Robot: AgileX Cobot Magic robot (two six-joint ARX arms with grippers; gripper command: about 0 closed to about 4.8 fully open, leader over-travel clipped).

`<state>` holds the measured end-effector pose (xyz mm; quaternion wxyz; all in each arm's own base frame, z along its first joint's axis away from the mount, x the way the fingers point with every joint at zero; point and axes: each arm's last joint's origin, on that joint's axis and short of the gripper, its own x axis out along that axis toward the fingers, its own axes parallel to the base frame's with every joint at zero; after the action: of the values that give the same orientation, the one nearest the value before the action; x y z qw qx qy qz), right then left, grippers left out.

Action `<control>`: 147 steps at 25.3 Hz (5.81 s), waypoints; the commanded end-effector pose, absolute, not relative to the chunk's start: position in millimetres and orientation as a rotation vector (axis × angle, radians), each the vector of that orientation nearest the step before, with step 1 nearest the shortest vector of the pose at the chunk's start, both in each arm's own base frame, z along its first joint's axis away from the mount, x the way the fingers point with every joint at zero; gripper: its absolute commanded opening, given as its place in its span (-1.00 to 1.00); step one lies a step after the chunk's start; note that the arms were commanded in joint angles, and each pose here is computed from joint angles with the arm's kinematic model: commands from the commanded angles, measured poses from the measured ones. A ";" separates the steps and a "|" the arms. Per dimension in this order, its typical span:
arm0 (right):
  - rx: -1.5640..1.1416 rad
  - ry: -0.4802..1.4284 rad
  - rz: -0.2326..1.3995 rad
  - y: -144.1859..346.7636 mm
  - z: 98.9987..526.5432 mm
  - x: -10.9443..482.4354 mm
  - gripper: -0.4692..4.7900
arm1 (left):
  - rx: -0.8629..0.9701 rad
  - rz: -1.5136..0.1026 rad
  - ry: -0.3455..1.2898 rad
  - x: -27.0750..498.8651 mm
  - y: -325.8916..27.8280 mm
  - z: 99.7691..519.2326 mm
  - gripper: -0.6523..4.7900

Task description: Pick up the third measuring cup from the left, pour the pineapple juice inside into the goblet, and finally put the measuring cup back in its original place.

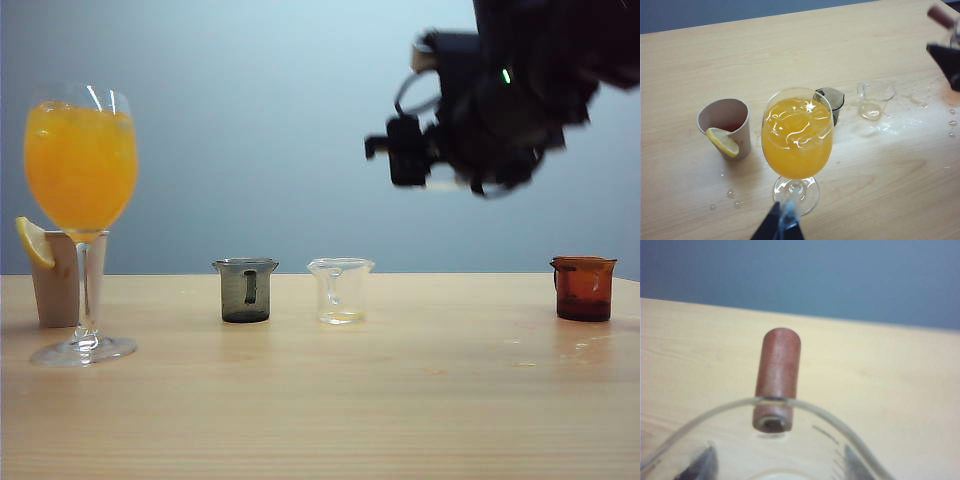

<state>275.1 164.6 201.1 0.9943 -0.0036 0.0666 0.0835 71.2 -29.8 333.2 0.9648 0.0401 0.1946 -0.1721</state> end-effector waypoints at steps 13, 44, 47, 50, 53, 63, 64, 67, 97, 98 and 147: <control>0.126 0.064 0.048 145.5 98.6 316.3 -0.30 | 0.080 -0.348 0.385 71.0 -29.7 334.6 -0.77; 0.030 0.200 0.108 146.4 76.1 342.6 -0.30 | 0.080 -0.345 0.385 71.0 -29.6 334.6 -0.77; 0.032 0.200 0.125 147.3 75.3 343.3 -0.30 | 0.080 -0.346 0.385 71.0 -29.6 334.6 -0.77; 0.032 0.200 0.125 147.3 75.4 343.4 -0.30 | 0.080 -0.346 0.385 71.0 -29.6 334.6 -0.77; 0.032 0.200 0.131 147.5 75.4 343.4 -0.22 | 0.080 -0.346 0.385 71.0 -29.6 334.6 -0.77; 0.033 0.198 0.133 147.2 77.5 341.5 0.90 | 0.080 -0.346 0.384 71.0 -29.6 334.7 -0.77; 0.033 0.199 0.132 146.7 78.3 340.4 0.90 | 0.080 -0.346 0.385 71.0 -29.6 334.6 -0.77; 0.032 0.202 0.132 144.6 79.9 335.8 0.90 | 0.080 -0.346 0.385 71.0 -29.6 334.6 -0.77; 0.049 0.276 0.241 140.5 97.8 316.7 0.87 | 0.080 -0.346 0.385 71.0 -29.6 334.6 -0.77; 0.050 0.282 0.264 140.9 97.4 315.9 0.87 | 0.080 -0.346 0.385 71.0 -29.6 334.6 -0.77; 0.123 0.119 0.331 38.0 236.1 89.1 -0.85 | 0.063 -0.285 0.368 59.7 -20.2 302.0 -0.77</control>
<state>90.6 39.8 235.9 0.9796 0.0623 0.0628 0.1806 59.9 -22.1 303.9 0.9691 0.0348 0.1895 -0.1543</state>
